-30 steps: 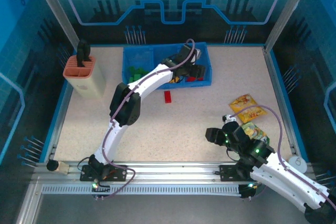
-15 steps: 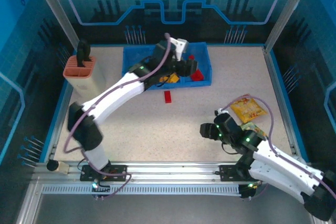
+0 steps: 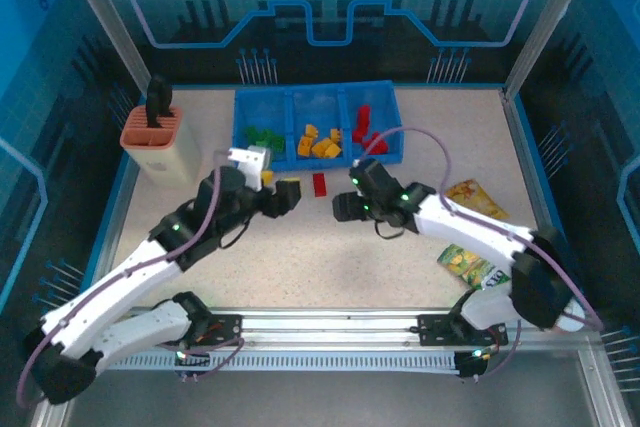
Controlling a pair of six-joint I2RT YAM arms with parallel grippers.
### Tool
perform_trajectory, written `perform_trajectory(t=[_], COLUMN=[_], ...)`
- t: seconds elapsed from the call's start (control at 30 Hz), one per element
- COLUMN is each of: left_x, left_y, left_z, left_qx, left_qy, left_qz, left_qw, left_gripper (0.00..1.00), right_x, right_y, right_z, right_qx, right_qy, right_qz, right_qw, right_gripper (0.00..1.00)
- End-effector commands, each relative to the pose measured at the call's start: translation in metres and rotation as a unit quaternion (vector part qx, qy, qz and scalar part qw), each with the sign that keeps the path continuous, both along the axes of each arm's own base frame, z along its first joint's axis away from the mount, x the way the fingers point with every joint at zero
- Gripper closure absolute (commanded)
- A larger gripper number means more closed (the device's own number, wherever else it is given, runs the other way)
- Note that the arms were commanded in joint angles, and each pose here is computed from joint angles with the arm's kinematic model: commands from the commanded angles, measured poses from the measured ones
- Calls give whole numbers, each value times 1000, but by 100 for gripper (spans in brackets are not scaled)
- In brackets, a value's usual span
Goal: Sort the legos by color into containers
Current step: Pick up the lego from the center of the table.
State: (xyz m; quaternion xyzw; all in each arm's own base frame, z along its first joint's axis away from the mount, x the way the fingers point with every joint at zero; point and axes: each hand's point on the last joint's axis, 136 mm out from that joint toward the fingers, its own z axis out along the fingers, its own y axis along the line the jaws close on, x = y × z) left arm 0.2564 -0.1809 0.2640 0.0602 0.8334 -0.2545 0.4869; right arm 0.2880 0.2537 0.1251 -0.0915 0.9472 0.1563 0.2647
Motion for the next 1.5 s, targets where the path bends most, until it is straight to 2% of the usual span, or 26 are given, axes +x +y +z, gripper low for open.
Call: perform_trajectory(t=[0.0,0.23,0.43,0.87,1.0,1.23,1.47], left_x=[-22,-61,-76,-90,-90,-90,-89], left_y=[28,52,63,72,73,74,75], left_z=[-27,-59,-78,-99,-96,-90,-80], left_qx=[-3,-34,-38,-39,-39,-42,-44], left_qy=[42,84,104,129,127,121,111], left_qz=[44,57,64,71,72,74,74], left_qw=[998,994,992,988,989,989,990], left_gripper=[26,26,27,28,28,28,28], right_x=[12,52,74,88,88,82,65], right_y=[28,61,71,64,66,66,53], right_z=[-9,-38,-60,-95,-101,-82,-25], right_qx=[-14,-64,-104,-164,-164,-154,-124], right_qy=[18,50,68,94,101,79,27], right_qz=[36,42,42,13,15,16,14], right_qw=[999,996,991,982,981,985,992], right_gripper=[26,30,32,36,46,65,69])
